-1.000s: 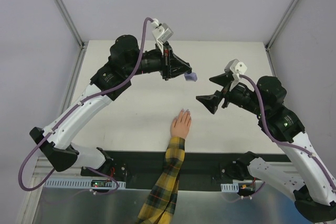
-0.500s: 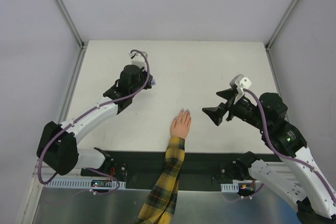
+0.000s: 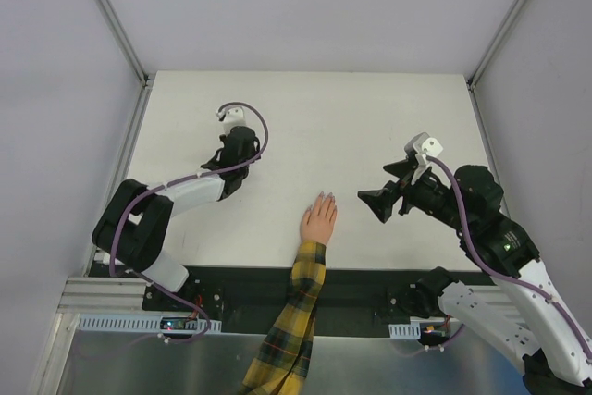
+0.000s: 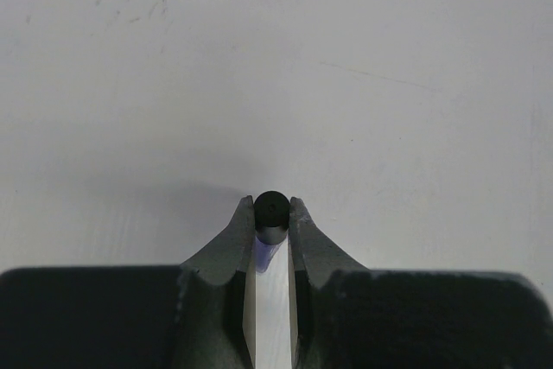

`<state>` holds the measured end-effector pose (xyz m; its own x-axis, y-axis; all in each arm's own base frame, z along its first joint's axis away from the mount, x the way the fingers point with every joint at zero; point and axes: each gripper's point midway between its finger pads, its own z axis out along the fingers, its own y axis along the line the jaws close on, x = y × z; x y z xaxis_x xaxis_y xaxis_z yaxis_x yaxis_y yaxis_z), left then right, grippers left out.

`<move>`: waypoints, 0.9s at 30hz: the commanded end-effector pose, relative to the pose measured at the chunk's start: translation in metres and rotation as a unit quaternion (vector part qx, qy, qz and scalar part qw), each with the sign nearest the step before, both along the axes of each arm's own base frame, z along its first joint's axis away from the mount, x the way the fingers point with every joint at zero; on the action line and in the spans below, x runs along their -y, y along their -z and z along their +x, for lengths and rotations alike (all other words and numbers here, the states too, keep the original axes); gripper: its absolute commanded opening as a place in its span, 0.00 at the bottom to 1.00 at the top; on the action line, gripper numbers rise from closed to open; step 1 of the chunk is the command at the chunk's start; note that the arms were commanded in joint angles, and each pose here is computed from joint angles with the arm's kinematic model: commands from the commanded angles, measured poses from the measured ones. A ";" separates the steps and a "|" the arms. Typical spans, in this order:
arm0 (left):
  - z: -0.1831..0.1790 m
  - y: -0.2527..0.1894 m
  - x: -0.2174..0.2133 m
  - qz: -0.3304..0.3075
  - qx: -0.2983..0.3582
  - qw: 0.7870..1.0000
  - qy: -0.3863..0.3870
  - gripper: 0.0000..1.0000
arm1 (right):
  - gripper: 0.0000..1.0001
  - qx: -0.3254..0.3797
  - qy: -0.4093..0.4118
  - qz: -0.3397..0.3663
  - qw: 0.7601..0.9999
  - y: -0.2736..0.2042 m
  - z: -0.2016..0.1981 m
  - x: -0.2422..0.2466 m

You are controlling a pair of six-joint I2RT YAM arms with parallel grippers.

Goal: Paint the nails

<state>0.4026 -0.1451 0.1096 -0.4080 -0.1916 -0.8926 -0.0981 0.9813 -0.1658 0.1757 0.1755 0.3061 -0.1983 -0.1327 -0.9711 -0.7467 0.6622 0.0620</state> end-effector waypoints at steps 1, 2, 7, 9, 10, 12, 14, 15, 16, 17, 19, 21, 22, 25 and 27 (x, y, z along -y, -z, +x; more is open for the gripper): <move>0.008 -0.001 -0.016 -0.024 0.013 0.997 -0.076 0.00 | 0.91 0.006 0.014 0.004 1.000 -0.002 0.002 0.004; 0.008 0.002 -0.016 -0.032 0.010 0.996 -0.083 0.00 | 0.91 0.005 0.013 0.004 1.000 -0.002 0.001 0.004; 0.002 0.022 -0.017 -0.042 -0.023 0.994 -0.102 0.00 | 0.91 0.006 0.014 0.004 1.000 -0.002 0.001 0.004; 0.002 0.026 -0.017 -0.049 -0.029 0.992 -0.110 0.00 | 0.91 0.006 0.014 0.004 1.000 -0.002 0.001 0.004; 0.001 0.030 -0.017 -0.047 -0.036 0.992 -0.112 0.00 | 0.91 0.006 0.014 0.004 1.000 -0.002 0.001 0.004; 0.000 0.032 -0.016 -0.054 -0.043 0.991 -0.119 0.00 | 0.91 0.006 0.015 0.005 1.000 -0.002 0.001 0.005; -0.001 0.036 -0.016 -0.056 -0.048 0.990 -0.121 0.00 | 0.91 0.006 0.015 0.005 1.000 -0.002 0.001 0.005; -0.001 0.036 -0.016 -0.057 -0.048 0.990 -0.122 0.00 | 0.91 0.005 0.014 0.005 1.000 -0.002 0.001 0.005; -0.001 0.039 -0.017 -0.055 -0.051 0.990 -0.124 0.00 | 0.91 0.005 0.014 0.005 1.000 -0.002 0.000 0.005; -0.001 0.040 -0.017 -0.053 -0.052 0.989 -0.124 0.00 | 0.91 0.004 0.013 0.006 1.000 -0.002 0.000 0.005; -0.002 0.044 -0.018 -0.047 -0.056 0.989 -0.127 0.00 | 0.91 0.003 0.013 0.006 1.000 -0.001 0.000 0.004; -0.003 0.046 -0.018 -0.044 -0.062 0.989 -0.127 0.06 | 0.91 0.004 0.013 0.008 1.000 -0.002 0.000 0.005; -0.003 0.046 -0.017 -0.045 -0.063 0.989 -0.123 0.09 | 0.91 0.003 0.013 0.008 1.000 -0.002 -0.001 0.005; -0.004 0.043 -0.015 -0.045 -0.063 0.990 -0.114 0.15 | 0.91 0.001 0.013 0.008 1.000 0.000 -0.001 0.005; -0.003 0.039 -0.013 -0.040 -0.059 0.992 -0.108 0.16 | 0.91 -0.001 0.012 0.008 1.000 0.001 -0.001 0.004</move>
<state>0.3958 -0.1331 0.0634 -0.4556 -0.3623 -0.8131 -0.3206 0.9189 -0.2298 0.1746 0.1725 0.3051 -0.1969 -0.1299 -0.9718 -0.7395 0.6705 0.0602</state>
